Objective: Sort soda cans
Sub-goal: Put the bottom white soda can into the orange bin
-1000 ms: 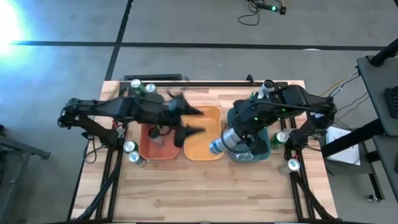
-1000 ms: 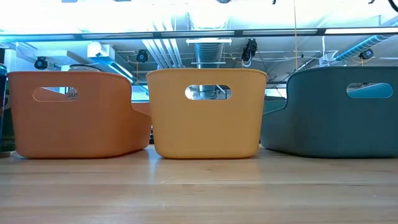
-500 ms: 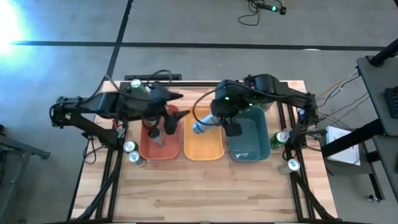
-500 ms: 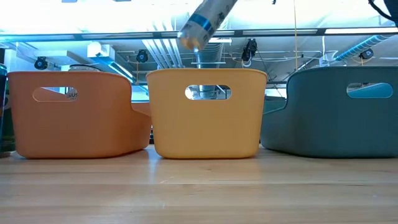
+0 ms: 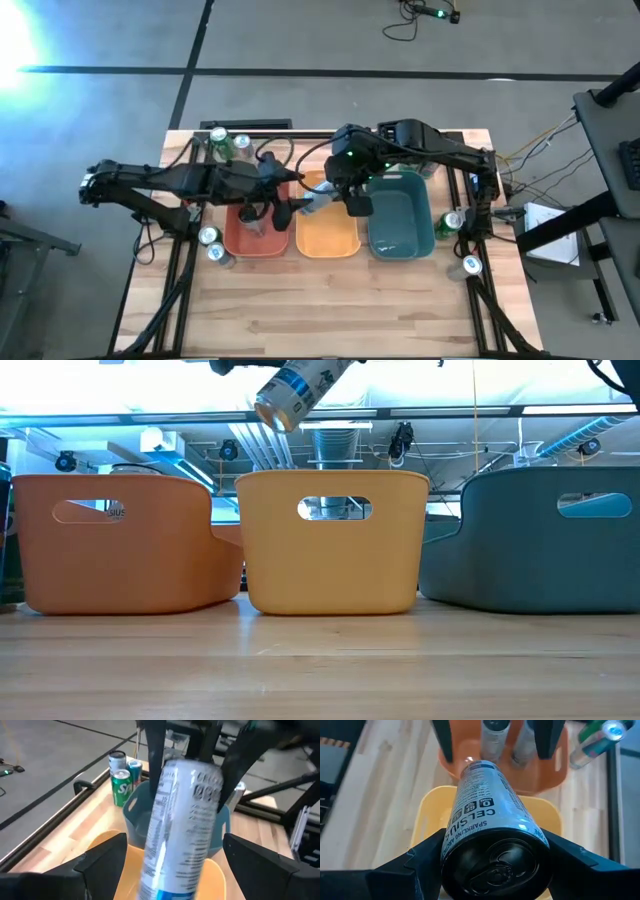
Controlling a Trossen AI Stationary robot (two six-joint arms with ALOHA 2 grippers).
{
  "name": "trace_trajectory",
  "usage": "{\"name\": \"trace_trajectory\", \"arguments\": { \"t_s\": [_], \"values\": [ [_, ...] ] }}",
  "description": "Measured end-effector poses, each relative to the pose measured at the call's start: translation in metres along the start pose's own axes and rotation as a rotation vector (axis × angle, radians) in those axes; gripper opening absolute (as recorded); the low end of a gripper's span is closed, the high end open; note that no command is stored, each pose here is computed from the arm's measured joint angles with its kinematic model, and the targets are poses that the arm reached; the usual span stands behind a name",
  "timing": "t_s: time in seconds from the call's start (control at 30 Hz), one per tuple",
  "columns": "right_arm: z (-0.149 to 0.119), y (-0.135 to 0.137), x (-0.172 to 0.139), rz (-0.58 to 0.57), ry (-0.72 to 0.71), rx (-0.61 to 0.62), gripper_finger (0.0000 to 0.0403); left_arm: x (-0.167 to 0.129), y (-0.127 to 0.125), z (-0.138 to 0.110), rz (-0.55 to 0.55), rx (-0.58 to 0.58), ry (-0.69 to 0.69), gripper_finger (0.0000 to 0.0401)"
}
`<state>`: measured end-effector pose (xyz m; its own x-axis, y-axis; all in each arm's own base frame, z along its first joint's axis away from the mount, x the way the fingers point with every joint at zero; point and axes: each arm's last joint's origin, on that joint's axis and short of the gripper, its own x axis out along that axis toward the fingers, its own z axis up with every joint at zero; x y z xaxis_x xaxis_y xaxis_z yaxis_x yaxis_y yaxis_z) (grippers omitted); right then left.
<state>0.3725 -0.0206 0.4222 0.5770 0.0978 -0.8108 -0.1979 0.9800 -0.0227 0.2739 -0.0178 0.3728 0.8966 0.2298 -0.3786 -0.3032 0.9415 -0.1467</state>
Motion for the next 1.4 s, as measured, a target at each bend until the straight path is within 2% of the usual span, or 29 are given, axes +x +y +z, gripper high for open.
{"name": "trace_trajectory", "arguments": {
  "t_s": [0.07,0.2,0.47,0.87,1.07,1.17,1.27,1.4],
  "values": [
    [-0.001,0.0,0.001,0.021,0.006,0.019,0.0259,0.007,0.0,-0.005,-0.015,0.017,0.023,0.0315],
    [0.001,-0.001,0.008,0.028,0.013,0.058,0.0253,0.021,-0.001,-0.011,-0.125,0.033,0.092,0.0315],
    [0.003,-0.001,0.014,0.054,0.003,0.099,0.0254,0.042,0.007,-0.021,-0.11,0.061,0.189,0.0315],
    [0.006,-0.001,0.015,0.064,-0.03,0.109,0.0257,0.055,0.017,-0.017,-0.126,0.021,0.162,0.0312],
    [0.008,-0.001,0.016,0.068,-0.046,0.122,0.0257,0.06,0.016,-0.011,-0.139,0.028,0.097,0.0309],
    [0.008,-0.001,0.016,0.068,-0.045,0.124,0.0257,0.058,0.014,-0.004,-0.148,0.037,0.077,0.0284],
    [0.008,-0.001,0.015,0.074,-0.05,0.127,0.0258,0.055,0.014,0.002,-0.18,0.039,0.088,0.0228],
    [0.008,-0.001,0.015,0.073,-0.054,0.125,0.0258,0.053,0.015,0.004,-0.18,0.039,0.1,0.0223]
  ]
}}
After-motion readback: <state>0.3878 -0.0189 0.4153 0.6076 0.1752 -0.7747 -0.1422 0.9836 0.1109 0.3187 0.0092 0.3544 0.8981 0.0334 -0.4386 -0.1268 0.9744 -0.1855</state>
